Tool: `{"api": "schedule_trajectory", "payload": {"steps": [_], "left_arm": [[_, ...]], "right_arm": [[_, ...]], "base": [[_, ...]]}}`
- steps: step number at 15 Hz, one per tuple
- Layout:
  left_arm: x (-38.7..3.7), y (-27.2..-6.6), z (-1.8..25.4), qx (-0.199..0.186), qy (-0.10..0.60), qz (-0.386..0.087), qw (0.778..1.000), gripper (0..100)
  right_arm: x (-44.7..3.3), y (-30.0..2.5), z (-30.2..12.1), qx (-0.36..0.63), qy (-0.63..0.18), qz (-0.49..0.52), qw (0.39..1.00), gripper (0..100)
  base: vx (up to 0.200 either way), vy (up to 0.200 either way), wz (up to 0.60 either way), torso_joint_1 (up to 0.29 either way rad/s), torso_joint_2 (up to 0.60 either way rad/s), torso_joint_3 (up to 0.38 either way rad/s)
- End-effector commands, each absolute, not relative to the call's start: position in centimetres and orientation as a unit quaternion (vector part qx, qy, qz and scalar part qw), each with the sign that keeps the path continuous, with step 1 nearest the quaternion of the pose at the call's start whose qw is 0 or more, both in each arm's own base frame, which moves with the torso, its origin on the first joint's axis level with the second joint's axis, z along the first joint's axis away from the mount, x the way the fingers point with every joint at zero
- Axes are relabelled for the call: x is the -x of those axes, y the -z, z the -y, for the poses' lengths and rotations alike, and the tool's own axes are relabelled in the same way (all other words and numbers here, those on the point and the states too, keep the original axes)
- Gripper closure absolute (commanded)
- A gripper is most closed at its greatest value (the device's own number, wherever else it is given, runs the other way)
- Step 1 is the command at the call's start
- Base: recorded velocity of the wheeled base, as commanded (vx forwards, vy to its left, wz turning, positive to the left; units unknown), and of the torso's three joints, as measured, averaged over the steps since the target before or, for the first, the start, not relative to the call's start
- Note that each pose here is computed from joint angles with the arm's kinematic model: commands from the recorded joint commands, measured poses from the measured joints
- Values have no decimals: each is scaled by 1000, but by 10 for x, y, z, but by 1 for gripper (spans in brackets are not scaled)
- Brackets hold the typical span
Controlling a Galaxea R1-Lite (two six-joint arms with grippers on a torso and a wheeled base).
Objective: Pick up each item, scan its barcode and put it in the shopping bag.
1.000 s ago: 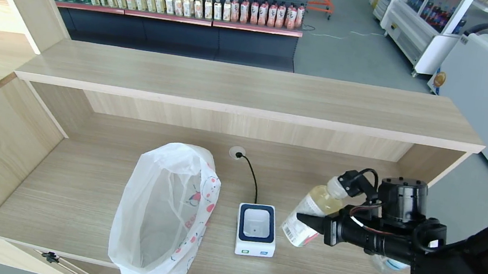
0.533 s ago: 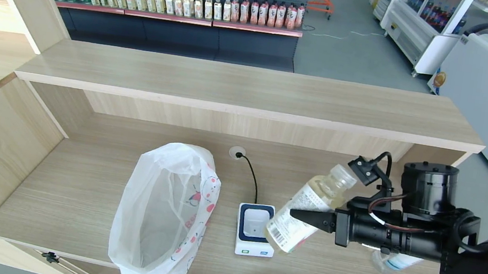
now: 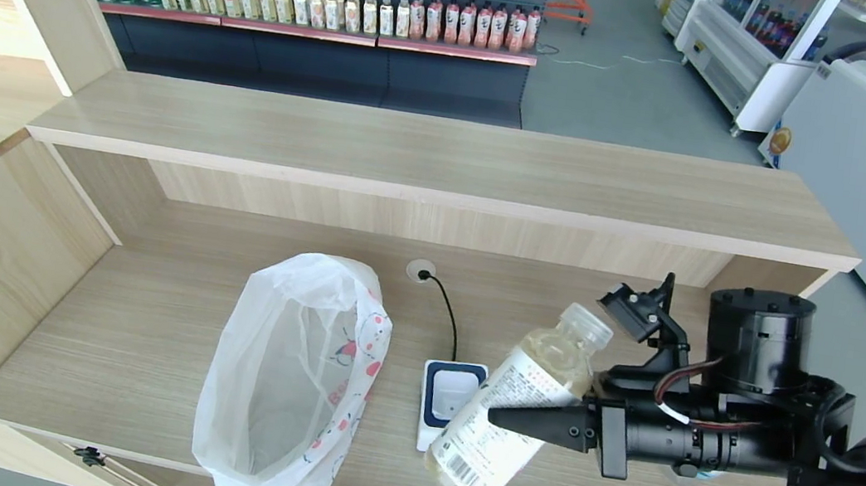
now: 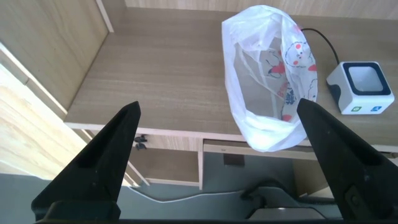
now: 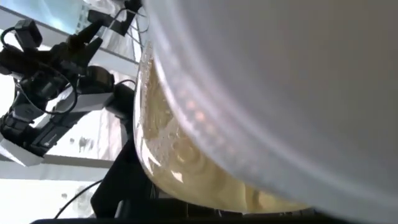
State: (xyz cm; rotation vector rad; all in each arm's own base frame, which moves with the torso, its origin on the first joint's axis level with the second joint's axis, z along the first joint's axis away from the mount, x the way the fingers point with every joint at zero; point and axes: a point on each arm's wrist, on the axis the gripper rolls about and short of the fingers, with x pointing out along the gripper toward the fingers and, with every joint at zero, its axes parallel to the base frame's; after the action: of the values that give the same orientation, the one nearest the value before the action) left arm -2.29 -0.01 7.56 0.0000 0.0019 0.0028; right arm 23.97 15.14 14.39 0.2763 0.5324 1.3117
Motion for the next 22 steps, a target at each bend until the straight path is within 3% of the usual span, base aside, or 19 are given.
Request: {"api": "schedule_trajectory", "payload": {"steps": [1, 22], "left_arm": [[23, -76, 0, 0, -2, -1, 1000, 0], [23, -76, 0, 0, -2, -1, 1000, 0]], "right_arm": [[-238, -145, -151, -128, -615, -243, 739, 100], [-218, -141, -143, -165, -637, -287, 697, 100]], "base": [[0, 0, 0, 0, 0, 0], [0, 0, 0, 0, 0, 0]]}}
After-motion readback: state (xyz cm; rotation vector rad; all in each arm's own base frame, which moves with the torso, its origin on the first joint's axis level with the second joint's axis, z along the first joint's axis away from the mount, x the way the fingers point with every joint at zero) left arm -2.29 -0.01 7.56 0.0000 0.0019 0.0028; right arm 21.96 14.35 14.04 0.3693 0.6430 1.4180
